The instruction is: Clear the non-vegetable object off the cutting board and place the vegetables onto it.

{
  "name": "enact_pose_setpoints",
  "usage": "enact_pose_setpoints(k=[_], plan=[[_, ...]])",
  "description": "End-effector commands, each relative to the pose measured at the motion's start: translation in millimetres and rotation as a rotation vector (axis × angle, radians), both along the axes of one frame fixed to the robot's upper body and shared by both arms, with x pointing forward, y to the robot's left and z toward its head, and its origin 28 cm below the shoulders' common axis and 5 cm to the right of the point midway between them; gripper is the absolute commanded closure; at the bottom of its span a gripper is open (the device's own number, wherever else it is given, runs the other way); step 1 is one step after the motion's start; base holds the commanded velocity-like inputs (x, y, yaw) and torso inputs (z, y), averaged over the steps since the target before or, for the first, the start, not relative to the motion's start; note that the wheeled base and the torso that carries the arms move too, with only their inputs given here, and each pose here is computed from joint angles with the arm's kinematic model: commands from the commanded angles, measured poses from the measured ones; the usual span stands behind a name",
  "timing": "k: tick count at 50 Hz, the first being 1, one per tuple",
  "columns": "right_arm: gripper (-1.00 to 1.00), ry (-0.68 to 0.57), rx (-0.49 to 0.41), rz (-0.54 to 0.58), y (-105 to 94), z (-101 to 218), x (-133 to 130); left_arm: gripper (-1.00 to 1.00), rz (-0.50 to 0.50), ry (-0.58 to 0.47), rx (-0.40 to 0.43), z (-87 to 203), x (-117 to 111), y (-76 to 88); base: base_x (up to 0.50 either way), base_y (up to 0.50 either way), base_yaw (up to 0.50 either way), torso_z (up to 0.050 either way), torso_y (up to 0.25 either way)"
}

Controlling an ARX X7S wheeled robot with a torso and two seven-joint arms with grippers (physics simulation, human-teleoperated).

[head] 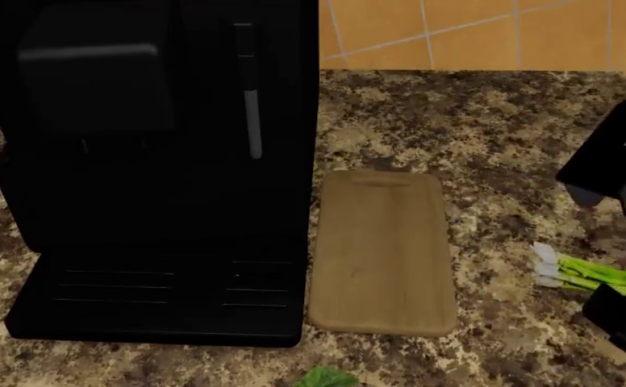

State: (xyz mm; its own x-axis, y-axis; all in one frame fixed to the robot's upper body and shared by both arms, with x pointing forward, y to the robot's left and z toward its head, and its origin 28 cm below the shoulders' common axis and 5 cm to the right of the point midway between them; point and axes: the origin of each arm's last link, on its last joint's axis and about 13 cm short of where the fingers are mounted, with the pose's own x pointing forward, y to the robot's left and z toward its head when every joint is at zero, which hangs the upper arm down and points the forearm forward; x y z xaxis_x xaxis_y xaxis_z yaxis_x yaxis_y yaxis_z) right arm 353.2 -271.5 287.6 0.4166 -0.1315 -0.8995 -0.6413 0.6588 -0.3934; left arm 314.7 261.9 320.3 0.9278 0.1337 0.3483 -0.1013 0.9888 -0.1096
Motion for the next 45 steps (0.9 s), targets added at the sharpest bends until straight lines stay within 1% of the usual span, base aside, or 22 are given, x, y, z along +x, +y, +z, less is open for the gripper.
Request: enact_pose_setpoints(k=[1, 2, 6, 10, 13, 16, 20, 21, 23, 24, 25, 27, 28, 29, 30, 33, 34, 36, 38, 41, 42, 45], plan=[[-1.00, -0.034, -0.008, -0.010, -0.4, 19.3, -19.0, -1.00, -0.026, 0.094, -0.001, -14.4, 10.2, 0.0, 0.00, 0.00, 0.00, 0.000, 0.000], [-1.00, -0.059, 0.007, -0.007, 1.3, 28.7, -23.5, -1.00, -0.027, 0.093, -0.003, -14.0, 10.6, -0.1, 0.02, 0.00, 0.00, 0.000, 0.000], [-1.00, -0.064, 0.002, 0.005, 4.7, 41.1, -35.9, -1.00, -0.031, 0.091, -0.004, -12.6, 9.7, -1.1, 0.01, 0.00, -0.01, 0.003, 0.000], [-1.00, -0.060, 0.021, 0.034, 13.7, 54.5, -52.8, -1.00, -0.037, 0.088, -0.004, -9.5, 6.8, -2.2, 0.01, 0.00, -0.01, 0.000, 0.000], [-1.00, -0.091, 0.005, 0.053, 18.0, 61.8, -62.3, -1.00, -0.037, 0.083, -0.003, -8.8, 6.2, -2.3, 0.01, 0.00, -0.01, 0.000, 0.000], [-1.00, -0.130, 0.031, 0.065, 24.9, 62.9, -78.1, -1.00, -0.041, 0.086, -0.004, -10.9, 4.8, -2.3, 0.00, 0.00, 0.00, 0.000, 0.000], [-1.00, -0.193, 0.126, 0.078, 30.5, 67.9, -94.8, -1.00, -0.046, 0.081, -0.003, -9.2, 3.1, -1.8, 0.00, 0.00, 0.00, 0.000, 0.000], [-1.00, -0.207, 0.118, 0.073, 31.2, 69.0, -98.6, -1.00, -0.047, 0.080, -0.004, -8.9, 2.6, -1.9, 0.00, 0.00, 0.00, 0.000, 0.000], [-1.00, -0.284, 0.074, 0.057, 34.8, 74.4, -111.3, -1.00, -0.052, 0.079, -0.006, -7.9, 1.3, -2.7, 0.00, 0.00, 0.00, 0.000, 0.000], [-1.00, -0.281, 0.088, 0.060, 37.3, 75.4, -117.4, -1.00, -0.055, 0.077, -0.006, -7.1, 0.1, -3.0, 0.00, 0.00, -0.01, 0.000, 0.000], [-1.00, -0.301, 0.124, 0.053, 39.4, 76.3, -122.6, -1.00, -0.057, 0.076, -0.005, -6.7, -0.6, -3.3, 0.00, 0.00, 0.00, 0.000, 0.000], [-1.00, -0.251, 0.167, 0.068, 46.7, 73.3, -132.2, -1.00, -0.059, 0.074, -0.005, -5.8, -1.4, -3.3, 0.00, 0.00, 0.00, 0.000, 0.000], [-1.00, -0.271, 0.203, 0.072, 48.8, 73.8, -137.5, -1.00, -0.059, 0.073, -0.006, -5.5, -1.6, -3.3, 0.00, 0.00, 0.00, 0.000, 0.000], [-1.00, -0.294, 0.181, 0.064, 51.4, 71.8, -141.9, -1.00, -0.061, 0.072, -0.006, -5.1, -2.7, -3.4, 0.00, 0.00, 0.00, 0.000, 0.000], [-1.00, -0.311, 0.230, 0.077, 55.9, 70.1, -145.9, -1.00, -0.062, 0.072, -0.008, -4.7, -3.1, -3.5, 0.00, 0.00, 0.00, 0.000, 0.000], [-1.00, -0.317, 0.288, 0.101, 69.1, 66.1, -154.5, -1.00, -0.064, 0.069, -0.008, -4.0, -4.1, -3.9, 0.00, 0.00, 0.00, 0.000, 0.000], [-1.00, -0.315, 0.286, 0.104, 72.4, 65.7, -157.3, -1.00, -0.064, 0.067, -0.007, -4.0, -4.2, -3.9, 0.00, 0.00, 0.00, 0.000, 0.000], [-1.00, -0.338, 0.326, 0.086, 77.1, 65.6, -162.8, -1.00, -0.065, 0.068, -0.009, -4.7, -4.3, -4.1, 0.00, 0.00, -0.01, 0.000, 0.000], [-1.00, -0.356, 0.343, 0.068, 79.1, 66.2, -166.1, -1.00, -0.066, 0.069, -0.011, -5.4, -4.0, -4.0, 0.00, 0.00, 0.00, 0.000, 0.000], [-1.00, -0.399, 0.438, 0.021, 84.4, 66.2, -171.0, -1.00, -0.067, 0.071, -0.013, -6.2, -2.6, -3.7, 0.00, 0.00, 0.00, 0.000, 0.000], [-1.00, -0.384, 0.465, 0.003, 87.8, 63.6, -172.6, -1.00, -0.068, 0.071, -0.012, -6.7, -2.4, -3.7, 0.00, 0.00, 0.00, 0.000, 0.000], [-1.00, -0.392, 0.481, -0.008, 94.8, 61.1, -174.9, -1.00, -0.067, 0.073, -0.014, -6.7, -1.6, -3.8, 0.00, 0.00, 0.00, 0.000, 0.000]])
